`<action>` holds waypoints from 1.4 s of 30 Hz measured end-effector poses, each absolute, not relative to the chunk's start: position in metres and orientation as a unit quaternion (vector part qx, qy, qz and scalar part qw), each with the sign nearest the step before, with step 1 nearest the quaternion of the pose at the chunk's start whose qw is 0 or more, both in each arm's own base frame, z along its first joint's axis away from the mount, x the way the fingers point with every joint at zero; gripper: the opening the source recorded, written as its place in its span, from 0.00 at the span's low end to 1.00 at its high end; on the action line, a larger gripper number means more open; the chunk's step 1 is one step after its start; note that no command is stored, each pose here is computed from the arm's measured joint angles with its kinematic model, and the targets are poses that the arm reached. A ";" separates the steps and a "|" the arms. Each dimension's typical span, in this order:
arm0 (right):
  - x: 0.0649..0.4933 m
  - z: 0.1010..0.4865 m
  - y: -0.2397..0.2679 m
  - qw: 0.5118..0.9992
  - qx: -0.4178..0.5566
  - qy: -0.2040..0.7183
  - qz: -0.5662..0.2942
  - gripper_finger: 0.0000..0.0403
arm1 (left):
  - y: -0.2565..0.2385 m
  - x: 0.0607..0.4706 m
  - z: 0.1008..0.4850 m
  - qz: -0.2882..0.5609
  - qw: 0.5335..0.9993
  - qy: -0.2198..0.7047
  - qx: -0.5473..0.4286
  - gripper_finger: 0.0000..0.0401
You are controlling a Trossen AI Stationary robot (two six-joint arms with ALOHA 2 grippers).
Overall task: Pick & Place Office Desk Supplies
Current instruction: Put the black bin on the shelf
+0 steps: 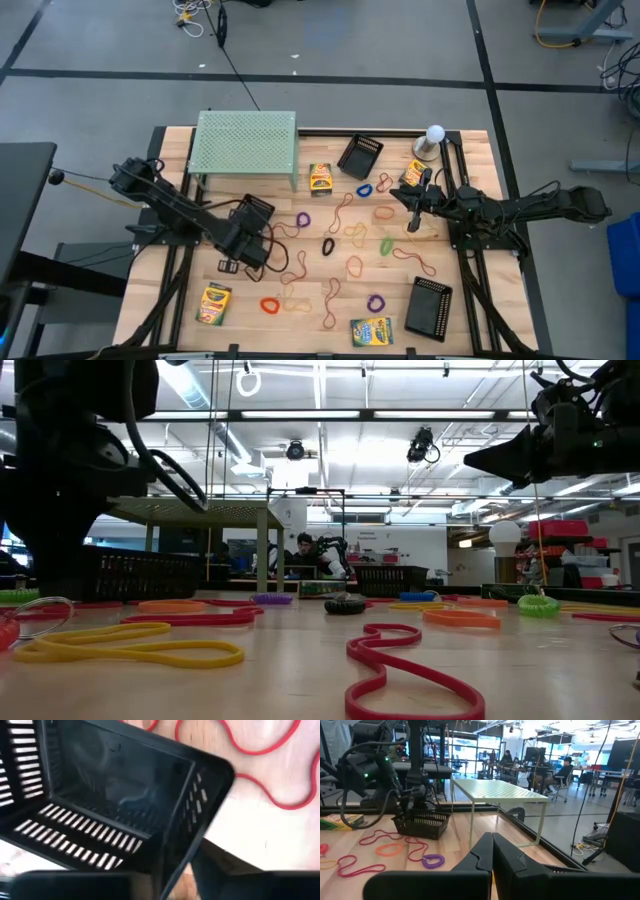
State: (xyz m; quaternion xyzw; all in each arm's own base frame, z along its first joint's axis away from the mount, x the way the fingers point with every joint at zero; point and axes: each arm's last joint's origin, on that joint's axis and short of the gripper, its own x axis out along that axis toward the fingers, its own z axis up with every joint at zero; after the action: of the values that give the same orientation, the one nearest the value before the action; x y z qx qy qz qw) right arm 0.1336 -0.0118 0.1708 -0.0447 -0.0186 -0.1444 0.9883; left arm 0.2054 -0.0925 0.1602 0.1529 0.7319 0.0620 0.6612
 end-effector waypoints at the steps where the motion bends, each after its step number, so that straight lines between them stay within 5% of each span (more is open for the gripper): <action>1: 0.134 0.171 -0.012 0.988 -0.047 -0.018 -0.145 0.01 | -0.093 0.205 0.161 0.064 0.663 0.732 0.147 0.13; 3: 0.134 0.171 -0.012 0.988 -0.048 -0.018 -0.145 0.01 | -0.094 0.208 0.168 0.067 0.671 0.728 0.124 0.04; 10: 0.134 0.171 -0.012 0.988 -0.048 -0.018 -0.145 0.01 | -0.108 0.230 0.227 0.061 0.755 0.650 0.060 0.03; 17: 0.134 0.171 -0.012 0.988 -0.048 -0.018 -0.145 0.01 | -0.113 0.249 0.304 0.095 0.851 0.511 0.074 0.03; 23: 0.134 0.171 -0.012 0.988 -0.048 -0.019 -0.145 0.01 | -0.105 0.258 0.354 0.129 0.887 0.426 0.124 0.03; 31: 0.134 0.171 -0.012 0.988 -0.047 -0.019 -0.145 0.01 | -0.070 0.259 0.403 0.172 0.882 0.397 0.186 0.03; 42: 0.134 0.171 -0.012 0.989 -0.038 -0.021 -0.142 0.01 | 0.015 0.212 0.413 0.273 0.783 0.533 0.169 0.03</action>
State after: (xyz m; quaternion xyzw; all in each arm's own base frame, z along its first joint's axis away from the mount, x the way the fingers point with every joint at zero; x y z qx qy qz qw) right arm 0.1336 -0.0116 0.1710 -0.0381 -0.0205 -0.1417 0.9890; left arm 0.2115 0.0145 0.4132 0.1686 0.5332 0.2734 0.7826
